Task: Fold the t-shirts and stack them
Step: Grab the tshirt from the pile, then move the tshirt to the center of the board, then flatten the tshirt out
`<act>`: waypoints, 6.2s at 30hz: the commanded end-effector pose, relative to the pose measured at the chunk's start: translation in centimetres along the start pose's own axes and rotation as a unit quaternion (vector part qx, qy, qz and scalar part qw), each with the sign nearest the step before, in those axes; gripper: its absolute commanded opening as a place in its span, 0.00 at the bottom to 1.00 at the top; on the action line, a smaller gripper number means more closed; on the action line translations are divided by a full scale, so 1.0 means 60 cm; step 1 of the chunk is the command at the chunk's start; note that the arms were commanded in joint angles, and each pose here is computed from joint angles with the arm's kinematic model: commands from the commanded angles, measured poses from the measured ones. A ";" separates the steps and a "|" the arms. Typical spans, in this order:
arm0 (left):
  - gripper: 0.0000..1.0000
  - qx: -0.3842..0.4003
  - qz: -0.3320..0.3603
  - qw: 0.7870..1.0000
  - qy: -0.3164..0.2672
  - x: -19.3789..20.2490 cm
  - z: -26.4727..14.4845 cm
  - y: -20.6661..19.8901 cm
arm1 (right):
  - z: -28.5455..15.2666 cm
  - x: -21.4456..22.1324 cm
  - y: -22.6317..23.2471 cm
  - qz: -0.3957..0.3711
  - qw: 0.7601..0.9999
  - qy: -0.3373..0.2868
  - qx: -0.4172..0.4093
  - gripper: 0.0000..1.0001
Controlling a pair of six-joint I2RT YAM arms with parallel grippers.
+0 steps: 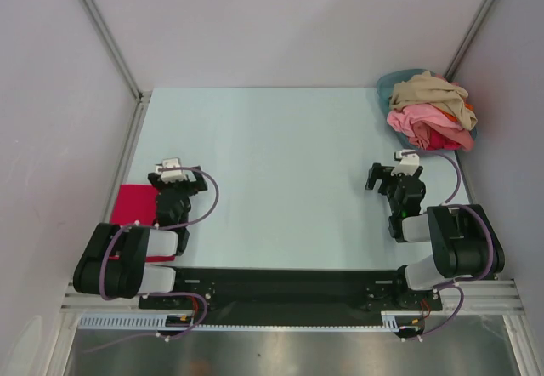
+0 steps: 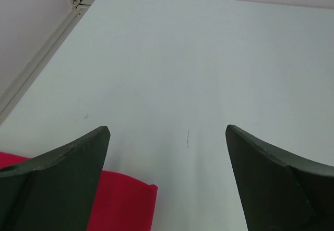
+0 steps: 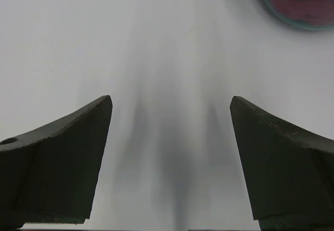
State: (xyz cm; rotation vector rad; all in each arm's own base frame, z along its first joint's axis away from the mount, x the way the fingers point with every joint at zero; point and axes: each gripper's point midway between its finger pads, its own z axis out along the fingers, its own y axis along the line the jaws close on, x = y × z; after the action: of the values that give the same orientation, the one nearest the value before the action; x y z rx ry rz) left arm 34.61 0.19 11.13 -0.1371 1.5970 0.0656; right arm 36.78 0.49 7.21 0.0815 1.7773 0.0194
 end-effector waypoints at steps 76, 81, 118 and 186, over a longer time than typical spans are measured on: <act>0.87 0.385 -0.319 0.832 0.242 -0.199 -0.170 -0.265 | 0.249 -0.368 -0.235 0.216 0.925 0.002 0.313 0.82; 0.88 0.379 -0.318 0.833 0.249 -0.192 -0.169 -0.263 | 0.297 -0.345 -0.246 0.204 0.923 0.004 0.325 0.75; 0.98 0.375 -0.361 0.814 0.257 -0.247 -0.259 -0.251 | -0.143 -0.941 0.124 0.178 0.918 -0.350 0.062 0.00; 0.00 0.454 -0.172 0.787 0.381 -0.181 -0.133 -0.592 | -0.018 -0.194 0.299 0.232 0.907 0.232 -0.263 0.00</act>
State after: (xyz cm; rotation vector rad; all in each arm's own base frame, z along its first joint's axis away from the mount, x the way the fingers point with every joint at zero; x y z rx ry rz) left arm 30.89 -33.69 12.45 0.2718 2.4878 -1.0120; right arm 35.49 17.82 9.46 0.2264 2.4125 0.9291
